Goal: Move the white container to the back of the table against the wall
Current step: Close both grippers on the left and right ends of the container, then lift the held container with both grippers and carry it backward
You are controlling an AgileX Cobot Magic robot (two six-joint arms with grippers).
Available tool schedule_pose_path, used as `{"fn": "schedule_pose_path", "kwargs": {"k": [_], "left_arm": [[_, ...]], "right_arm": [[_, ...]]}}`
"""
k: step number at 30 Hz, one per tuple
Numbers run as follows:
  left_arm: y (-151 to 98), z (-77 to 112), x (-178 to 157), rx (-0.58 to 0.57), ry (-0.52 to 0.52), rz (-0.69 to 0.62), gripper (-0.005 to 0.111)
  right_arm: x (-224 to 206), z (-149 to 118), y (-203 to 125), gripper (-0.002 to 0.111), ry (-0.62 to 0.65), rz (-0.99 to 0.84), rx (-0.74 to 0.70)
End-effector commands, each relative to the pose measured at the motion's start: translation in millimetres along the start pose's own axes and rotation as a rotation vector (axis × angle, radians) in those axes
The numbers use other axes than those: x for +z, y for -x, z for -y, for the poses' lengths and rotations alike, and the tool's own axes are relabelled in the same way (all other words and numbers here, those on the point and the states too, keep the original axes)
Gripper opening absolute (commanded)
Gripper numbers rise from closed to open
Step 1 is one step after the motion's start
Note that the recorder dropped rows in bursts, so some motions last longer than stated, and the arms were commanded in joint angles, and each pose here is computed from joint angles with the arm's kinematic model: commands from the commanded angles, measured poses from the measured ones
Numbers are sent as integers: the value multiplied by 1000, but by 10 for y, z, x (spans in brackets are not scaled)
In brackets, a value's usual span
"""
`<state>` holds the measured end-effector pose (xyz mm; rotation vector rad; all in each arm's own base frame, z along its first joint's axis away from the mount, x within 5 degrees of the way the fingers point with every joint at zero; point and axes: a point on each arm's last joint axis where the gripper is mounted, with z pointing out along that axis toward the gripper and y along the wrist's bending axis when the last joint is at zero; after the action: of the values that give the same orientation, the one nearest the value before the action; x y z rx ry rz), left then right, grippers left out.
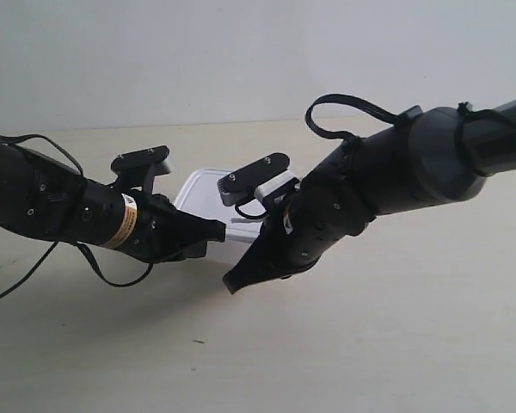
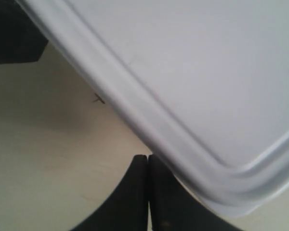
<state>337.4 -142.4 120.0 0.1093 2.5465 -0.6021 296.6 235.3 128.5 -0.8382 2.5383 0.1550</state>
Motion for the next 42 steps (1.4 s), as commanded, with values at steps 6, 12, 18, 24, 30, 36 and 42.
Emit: {"fn": "schedule_pose_path", "kwargs": {"k": [6, 12, 18, 24, 30, 36, 42], "left_arm": [[144, -32, 86, 29, 11, 25, 0], [249, -140, 105, 13, 23, 46, 0], [345, -150, 237, 20, 11, 52, 0], [471, -143, 279, 43, 13, 81, 0], [561, -253, 336, 23, 7, 90, 0], [662, -281, 425, 40, -16, 97, 0], [754, -288, 412, 52, -14, 122, 0]], "right_arm": [[81, 191, 76, 0, -218, -34, -96], [98, 221, 148, 0, -257, -17, -142], [220, 240, 220, 0, -290, -21, -196], [324, 256, 302, 0, -320, -9, -263], [392, 285, 378, 0, -367, 8, -309], [485, 299, 444, 0, -397, 28, -351], [556, 405, 467, 0, -415, 31, -320]]}}
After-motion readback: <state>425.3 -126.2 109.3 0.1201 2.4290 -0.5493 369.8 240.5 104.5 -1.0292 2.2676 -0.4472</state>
